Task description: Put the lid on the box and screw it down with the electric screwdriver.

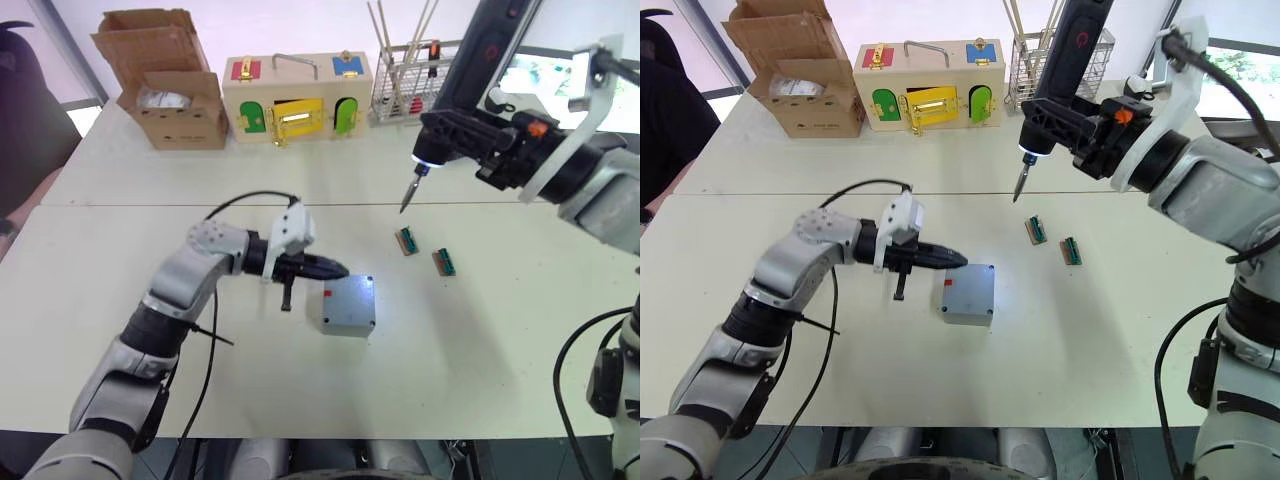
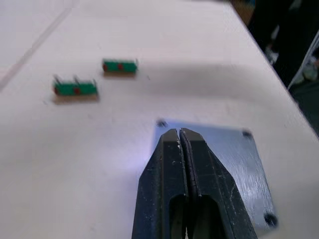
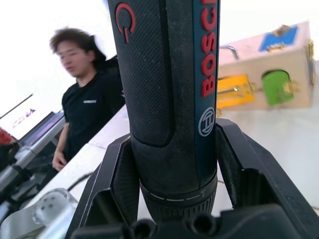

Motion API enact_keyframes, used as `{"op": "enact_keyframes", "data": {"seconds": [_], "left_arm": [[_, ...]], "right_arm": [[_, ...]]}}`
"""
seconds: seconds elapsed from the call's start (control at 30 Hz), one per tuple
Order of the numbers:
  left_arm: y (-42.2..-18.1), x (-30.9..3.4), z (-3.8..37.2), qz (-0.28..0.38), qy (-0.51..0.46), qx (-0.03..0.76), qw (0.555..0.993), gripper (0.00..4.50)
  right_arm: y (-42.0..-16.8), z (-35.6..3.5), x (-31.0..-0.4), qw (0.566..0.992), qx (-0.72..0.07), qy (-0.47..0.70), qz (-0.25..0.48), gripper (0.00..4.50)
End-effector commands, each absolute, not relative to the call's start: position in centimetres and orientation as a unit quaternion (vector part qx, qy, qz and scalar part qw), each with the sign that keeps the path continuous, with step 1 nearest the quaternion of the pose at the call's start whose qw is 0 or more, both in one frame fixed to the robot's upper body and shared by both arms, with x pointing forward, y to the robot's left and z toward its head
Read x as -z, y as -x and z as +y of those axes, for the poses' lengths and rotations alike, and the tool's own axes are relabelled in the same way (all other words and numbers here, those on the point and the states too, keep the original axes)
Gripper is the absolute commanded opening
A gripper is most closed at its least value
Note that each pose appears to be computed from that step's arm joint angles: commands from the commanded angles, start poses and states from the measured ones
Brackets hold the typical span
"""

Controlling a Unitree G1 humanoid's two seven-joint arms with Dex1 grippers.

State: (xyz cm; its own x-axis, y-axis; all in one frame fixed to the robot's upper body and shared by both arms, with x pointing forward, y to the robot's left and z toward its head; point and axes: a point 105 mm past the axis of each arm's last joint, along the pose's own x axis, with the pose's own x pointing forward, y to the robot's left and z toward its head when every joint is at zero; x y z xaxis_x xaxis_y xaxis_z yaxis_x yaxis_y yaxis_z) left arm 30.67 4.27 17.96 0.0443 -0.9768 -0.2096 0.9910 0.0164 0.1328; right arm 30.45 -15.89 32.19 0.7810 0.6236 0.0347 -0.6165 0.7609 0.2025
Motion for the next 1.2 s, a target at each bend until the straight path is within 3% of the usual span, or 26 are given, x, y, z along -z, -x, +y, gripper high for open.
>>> {"op": "enact_keyframes", "data": {"seconds": [0.03,0.17,0.43,0.73,1.1,1.17,1.2], "left_arm": [[-30.7,-21.0,4.4,-0.016,-0.12,0.704,0.7,0.0],[-29.1,-21.1,3.6,-0.025,-0.153,0.742,0.653,0.0],[-26.5,-19.3,2.3,-0.035,-0.2,0.761,0.616,0.0],[-25.8,-17.5,2.8,-0.019,-0.216,0.73,0.648,0.0],[-25.6,-17.2,3.4,-0.003,-0.203,0.717,0.667,0.0],[-25.8,-17.1,3.4,-0.001,-0.201,0.715,0.669,0.0],[-25.8,-17.1,3.4,-0.001,-0.2,0.715,0.67,0.0]], "right_arm": [[-29.8,-19.6,-33.4,0.947,-0.302,-0.076,0.076,1.86],[-28.6,-24.6,-29.6,0.935,-0.243,-0.058,0.251,1.86],[-25.8,-31.5,-22.2,0.87,-0.12,-0.094,0.469,1.86],[-27.1,-33.9,-17.1,0.835,-0.089,-0.073,0.539,1.86],[-28.0,-34.9,-14.5,0.818,-0.095,-0.045,0.565,1.86],[-28.0,-35.0,-14.4,0.818,-0.098,-0.038,0.566,2.86],[-28.0,-35.1,-14.3,0.818,-0.099,-0.035,0.566,3.09]]}}
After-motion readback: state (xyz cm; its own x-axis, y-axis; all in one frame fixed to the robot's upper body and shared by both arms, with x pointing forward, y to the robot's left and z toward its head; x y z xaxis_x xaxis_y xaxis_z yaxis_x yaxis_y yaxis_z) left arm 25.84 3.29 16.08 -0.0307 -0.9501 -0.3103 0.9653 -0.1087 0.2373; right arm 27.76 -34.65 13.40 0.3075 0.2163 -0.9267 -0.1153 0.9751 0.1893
